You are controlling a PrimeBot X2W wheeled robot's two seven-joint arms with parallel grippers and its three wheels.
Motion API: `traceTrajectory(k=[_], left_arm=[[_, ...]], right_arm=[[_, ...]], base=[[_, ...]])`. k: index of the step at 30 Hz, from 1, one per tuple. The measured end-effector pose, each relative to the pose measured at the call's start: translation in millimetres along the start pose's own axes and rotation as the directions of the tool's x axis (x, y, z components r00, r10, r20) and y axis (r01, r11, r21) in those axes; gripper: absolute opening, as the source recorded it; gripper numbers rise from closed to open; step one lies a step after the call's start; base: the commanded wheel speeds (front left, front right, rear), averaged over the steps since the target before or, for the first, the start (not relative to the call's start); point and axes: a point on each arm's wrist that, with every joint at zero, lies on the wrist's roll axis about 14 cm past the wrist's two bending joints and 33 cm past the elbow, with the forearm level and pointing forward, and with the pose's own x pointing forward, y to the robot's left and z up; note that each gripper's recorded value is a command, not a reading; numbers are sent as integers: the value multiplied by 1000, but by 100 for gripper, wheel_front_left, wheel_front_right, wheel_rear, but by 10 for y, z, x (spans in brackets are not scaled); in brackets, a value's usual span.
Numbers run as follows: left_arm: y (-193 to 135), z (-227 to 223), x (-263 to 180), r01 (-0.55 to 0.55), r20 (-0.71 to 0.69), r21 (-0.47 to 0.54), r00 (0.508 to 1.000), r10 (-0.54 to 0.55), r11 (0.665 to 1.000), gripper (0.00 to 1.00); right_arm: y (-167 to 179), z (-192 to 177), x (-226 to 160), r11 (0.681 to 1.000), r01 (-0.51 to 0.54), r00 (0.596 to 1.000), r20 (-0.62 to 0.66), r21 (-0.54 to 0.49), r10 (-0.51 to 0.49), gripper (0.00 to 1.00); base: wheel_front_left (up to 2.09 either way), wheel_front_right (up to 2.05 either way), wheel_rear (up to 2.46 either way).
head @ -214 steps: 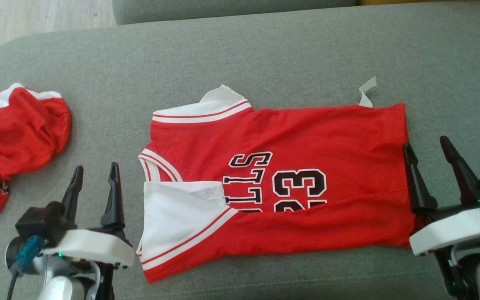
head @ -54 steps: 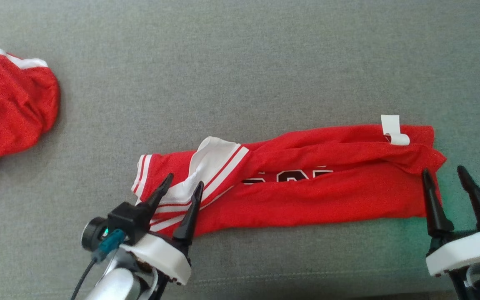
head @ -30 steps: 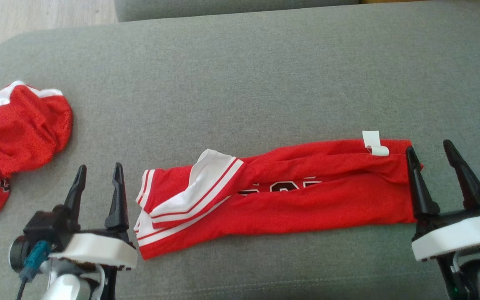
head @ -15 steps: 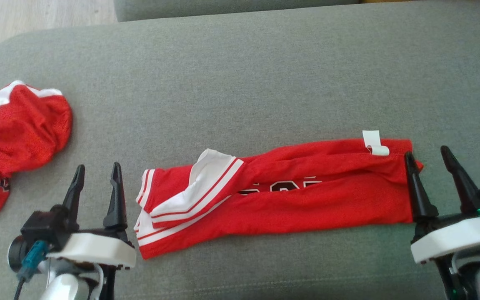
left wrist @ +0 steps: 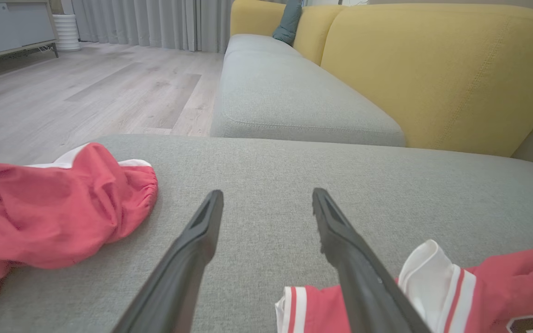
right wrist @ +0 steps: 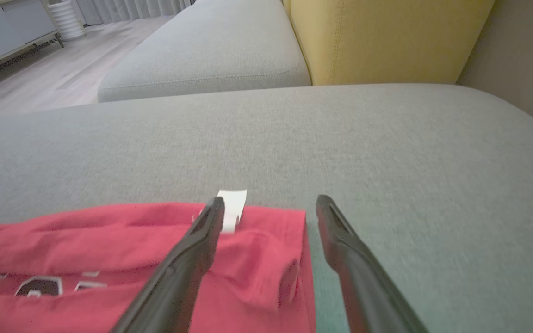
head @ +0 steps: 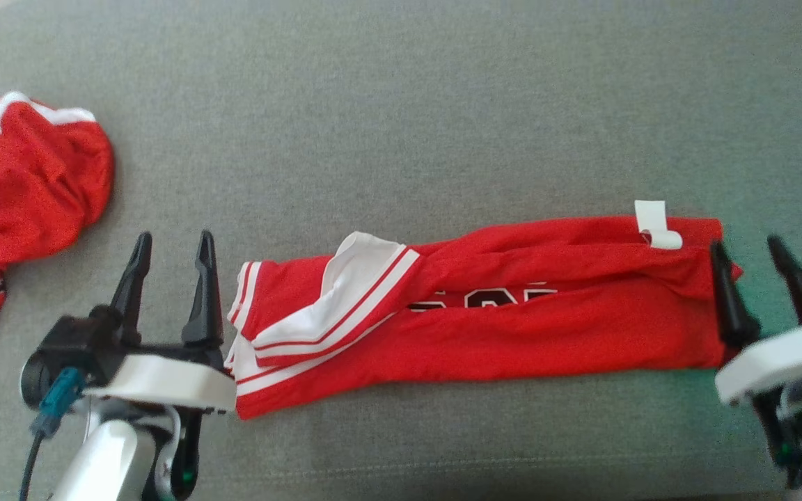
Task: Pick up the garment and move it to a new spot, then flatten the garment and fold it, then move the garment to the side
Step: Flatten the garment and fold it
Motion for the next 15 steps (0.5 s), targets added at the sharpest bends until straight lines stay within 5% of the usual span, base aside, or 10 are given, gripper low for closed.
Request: traceTrajectory(k=[7, 15], left_arm=[[-49, -73, 149, 23, -8, -8, 1000, -23, 1000, 100], [-103, -151, 202, 36, -20, -14, 999, -37, 999, 100]], right_arm=[[-84, -191, 272, 1000, 17, 992, -128, -1, -17, 100], [-137, -642, 216, 998, 52, 935, -352, 29, -39, 100]], base=[[0, 0, 0], [0, 0, 0]])
